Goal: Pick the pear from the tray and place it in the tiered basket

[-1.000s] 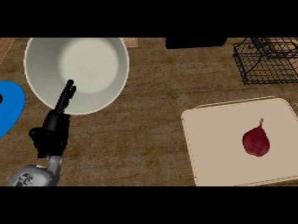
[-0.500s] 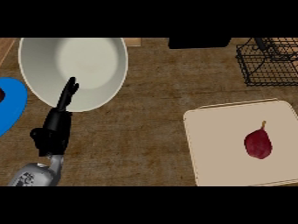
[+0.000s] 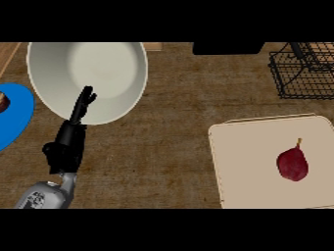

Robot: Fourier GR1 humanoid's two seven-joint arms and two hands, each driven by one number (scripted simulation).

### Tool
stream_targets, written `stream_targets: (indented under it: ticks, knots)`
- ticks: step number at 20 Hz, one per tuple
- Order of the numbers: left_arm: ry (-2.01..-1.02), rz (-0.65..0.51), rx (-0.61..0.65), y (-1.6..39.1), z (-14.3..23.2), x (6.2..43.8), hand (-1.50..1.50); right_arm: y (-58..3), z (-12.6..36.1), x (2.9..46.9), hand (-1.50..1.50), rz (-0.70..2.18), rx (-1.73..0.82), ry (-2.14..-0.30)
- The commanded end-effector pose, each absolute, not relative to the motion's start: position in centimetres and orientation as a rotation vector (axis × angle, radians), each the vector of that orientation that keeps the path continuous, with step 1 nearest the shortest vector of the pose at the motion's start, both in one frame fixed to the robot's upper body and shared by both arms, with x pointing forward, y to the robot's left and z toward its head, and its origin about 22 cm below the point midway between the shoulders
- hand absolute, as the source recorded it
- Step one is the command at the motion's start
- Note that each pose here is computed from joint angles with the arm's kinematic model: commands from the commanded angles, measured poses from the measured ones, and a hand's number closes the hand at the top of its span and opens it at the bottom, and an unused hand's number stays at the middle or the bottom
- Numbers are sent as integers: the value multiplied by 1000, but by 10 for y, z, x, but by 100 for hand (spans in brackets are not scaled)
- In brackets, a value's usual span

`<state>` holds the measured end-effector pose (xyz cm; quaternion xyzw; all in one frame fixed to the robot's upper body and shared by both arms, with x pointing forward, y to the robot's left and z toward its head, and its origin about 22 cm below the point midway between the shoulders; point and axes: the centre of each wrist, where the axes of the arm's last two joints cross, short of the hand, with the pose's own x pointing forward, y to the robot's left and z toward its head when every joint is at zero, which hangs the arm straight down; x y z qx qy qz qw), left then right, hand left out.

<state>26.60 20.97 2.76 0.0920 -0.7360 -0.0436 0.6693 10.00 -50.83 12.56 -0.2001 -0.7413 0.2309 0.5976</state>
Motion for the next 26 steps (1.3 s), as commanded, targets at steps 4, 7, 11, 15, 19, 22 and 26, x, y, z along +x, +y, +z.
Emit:
stream_targets:
  ticks: [4,7,11,15,19,22,26]
  knots:
    - [-1664,-101,206,219,33,281,0,-485,145,82,-150,663,-520,-1620]
    - [-1663,-101,194,201,33,263,0,-442,153,92,-150,657,-523,-1623]
    - [-1666,-102,173,207,42,274,0,-435,132,102,-150,720,-539,-1569]
    - [-1672,-106,199,208,31,281,0,-426,130,114,-150,767,-522,-1461]
    - [-1649,-103,169,205,37,255,0,-428,136,106,-150,783,-533,-1380]
    - [-1651,-117,190,203,21,274,0,-427,135,96,-150,783,-549,-1360]
    - [-1656,-103,207,201,25,276,0,-414,104,102,-150,817,-606,-1348]
